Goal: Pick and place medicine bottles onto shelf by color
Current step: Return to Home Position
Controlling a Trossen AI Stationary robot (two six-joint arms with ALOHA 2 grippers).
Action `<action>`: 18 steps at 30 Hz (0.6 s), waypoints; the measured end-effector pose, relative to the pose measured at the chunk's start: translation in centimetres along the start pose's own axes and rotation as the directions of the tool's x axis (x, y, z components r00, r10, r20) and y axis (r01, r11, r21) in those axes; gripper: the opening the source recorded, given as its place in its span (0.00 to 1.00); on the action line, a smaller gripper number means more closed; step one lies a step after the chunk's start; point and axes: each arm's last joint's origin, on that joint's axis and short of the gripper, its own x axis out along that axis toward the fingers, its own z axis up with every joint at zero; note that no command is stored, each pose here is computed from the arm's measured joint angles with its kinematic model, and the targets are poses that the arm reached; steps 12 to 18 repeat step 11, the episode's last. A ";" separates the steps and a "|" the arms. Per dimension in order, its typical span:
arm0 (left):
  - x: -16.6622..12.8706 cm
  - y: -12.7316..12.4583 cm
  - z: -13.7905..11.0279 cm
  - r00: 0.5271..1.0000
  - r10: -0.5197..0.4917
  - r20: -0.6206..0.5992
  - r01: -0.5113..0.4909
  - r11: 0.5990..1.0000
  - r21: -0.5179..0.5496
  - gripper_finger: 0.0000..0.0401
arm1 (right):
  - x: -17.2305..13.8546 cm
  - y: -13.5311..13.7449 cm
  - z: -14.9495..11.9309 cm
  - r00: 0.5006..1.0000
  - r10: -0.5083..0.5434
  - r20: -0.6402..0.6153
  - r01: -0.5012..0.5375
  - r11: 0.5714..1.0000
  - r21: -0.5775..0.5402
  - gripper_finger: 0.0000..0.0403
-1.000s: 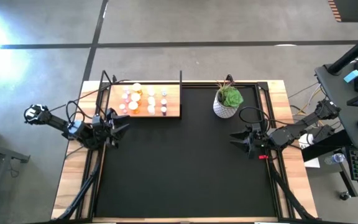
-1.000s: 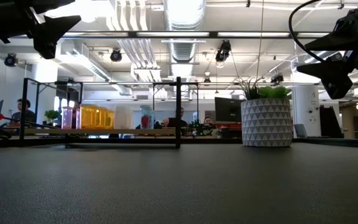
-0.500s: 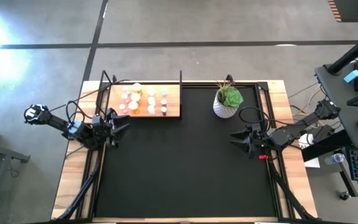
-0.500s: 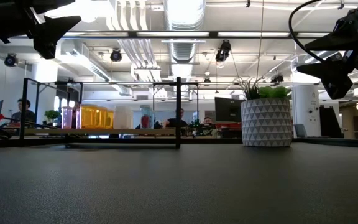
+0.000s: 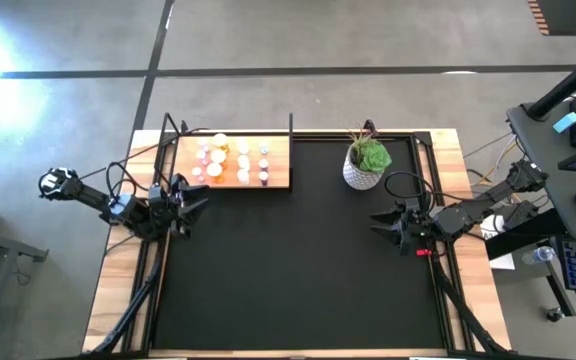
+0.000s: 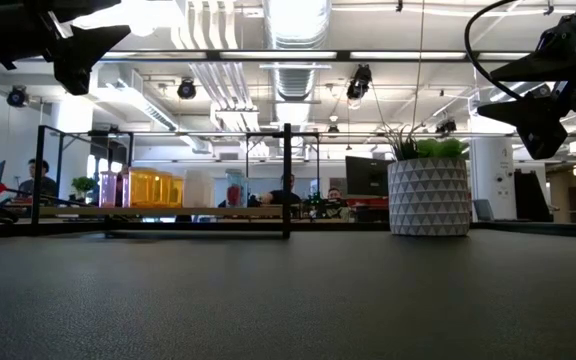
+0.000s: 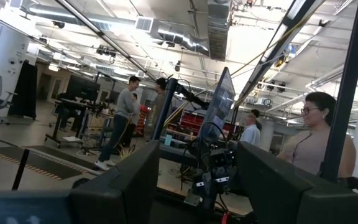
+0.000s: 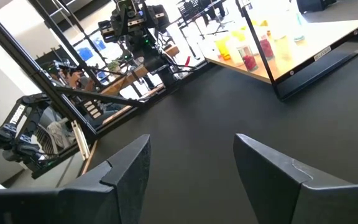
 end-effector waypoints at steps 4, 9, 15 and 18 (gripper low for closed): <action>0.0 0.0 0.0 1.000 0.000 0.000 0.000 1.000 0.000 0.50 | 0.0 0.0 0.0 1.000 0.000 0.000 0.000 1.000 0.000 0.54; 0.0 0.0 0.0 1.000 -0.005 0.000 0.005 1.000 0.000 0.50 | 0.0 0.0 0.0 1.000 -0.001 0.000 0.001 1.000 0.000 0.54; 0.0 0.0 0.0 1.000 -0.005 0.000 0.005 1.000 0.000 0.50 | 0.0 0.0 0.0 1.000 0.000 0.000 0.000 1.000 0.000 0.54; 0.0 0.0 0.0 1.000 -0.005 0.000 0.005 1.000 0.000 0.50 | 0.0 0.0 0.0 1.000 0.000 0.000 0.000 1.000 0.000 0.54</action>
